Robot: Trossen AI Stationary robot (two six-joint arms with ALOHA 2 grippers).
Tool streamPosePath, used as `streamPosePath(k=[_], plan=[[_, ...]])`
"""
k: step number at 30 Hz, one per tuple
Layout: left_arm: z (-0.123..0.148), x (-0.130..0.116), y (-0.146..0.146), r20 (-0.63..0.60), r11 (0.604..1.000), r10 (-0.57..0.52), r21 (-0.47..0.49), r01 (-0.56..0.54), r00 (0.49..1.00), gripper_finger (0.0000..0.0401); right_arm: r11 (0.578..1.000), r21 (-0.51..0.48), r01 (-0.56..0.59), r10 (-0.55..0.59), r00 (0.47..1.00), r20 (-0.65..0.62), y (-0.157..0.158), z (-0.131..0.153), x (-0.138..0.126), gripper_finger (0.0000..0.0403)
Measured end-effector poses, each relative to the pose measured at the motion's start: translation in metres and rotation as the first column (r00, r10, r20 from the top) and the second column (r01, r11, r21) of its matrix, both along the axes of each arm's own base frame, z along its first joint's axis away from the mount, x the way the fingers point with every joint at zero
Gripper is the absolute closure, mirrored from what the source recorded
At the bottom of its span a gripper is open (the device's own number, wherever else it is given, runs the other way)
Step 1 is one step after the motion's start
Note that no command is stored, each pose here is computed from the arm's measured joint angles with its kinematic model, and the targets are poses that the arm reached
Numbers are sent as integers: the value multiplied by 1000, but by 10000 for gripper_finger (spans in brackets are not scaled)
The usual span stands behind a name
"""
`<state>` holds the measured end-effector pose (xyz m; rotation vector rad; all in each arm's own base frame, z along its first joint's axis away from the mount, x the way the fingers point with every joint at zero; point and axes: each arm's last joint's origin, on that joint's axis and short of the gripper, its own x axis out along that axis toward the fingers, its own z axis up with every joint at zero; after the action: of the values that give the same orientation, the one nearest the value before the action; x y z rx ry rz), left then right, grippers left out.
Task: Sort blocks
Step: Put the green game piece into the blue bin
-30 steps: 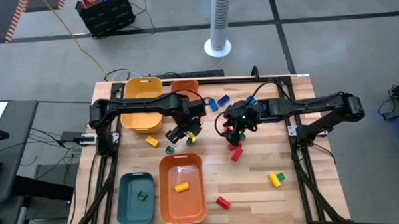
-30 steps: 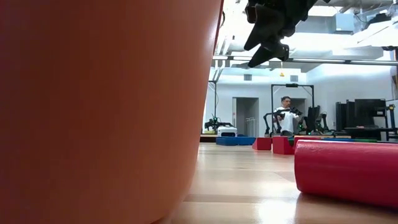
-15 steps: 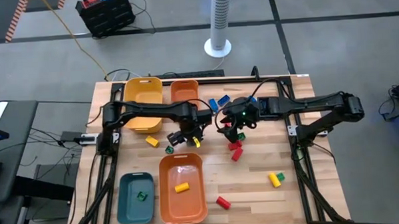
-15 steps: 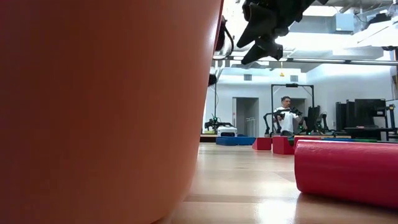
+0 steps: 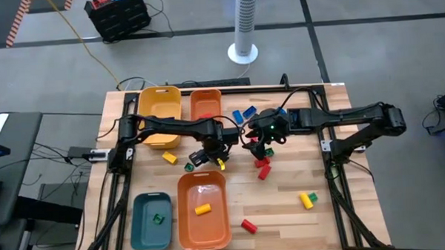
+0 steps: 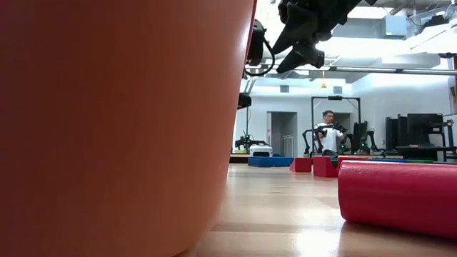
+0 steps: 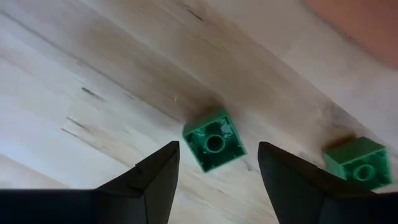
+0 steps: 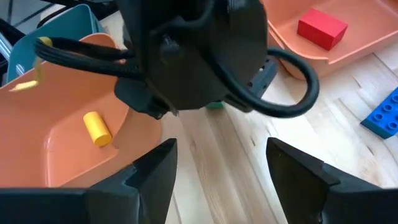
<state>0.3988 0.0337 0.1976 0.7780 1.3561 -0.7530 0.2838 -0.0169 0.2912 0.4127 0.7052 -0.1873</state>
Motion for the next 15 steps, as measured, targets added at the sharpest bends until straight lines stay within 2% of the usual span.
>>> streamPosePath(k=[6, 15], plan=[[-12, -3, -1, -12, 999, -41, 6, 41, 999, 187, 1000, 0, 0, 0, 1000, 0, 0, 0, 0, 143], [-26, -6, 0, -14, 999, -35, 32, 36, 999, 187, 1000, 1, -1, 1, 1000, 2, 0, 0, 0, 143]])
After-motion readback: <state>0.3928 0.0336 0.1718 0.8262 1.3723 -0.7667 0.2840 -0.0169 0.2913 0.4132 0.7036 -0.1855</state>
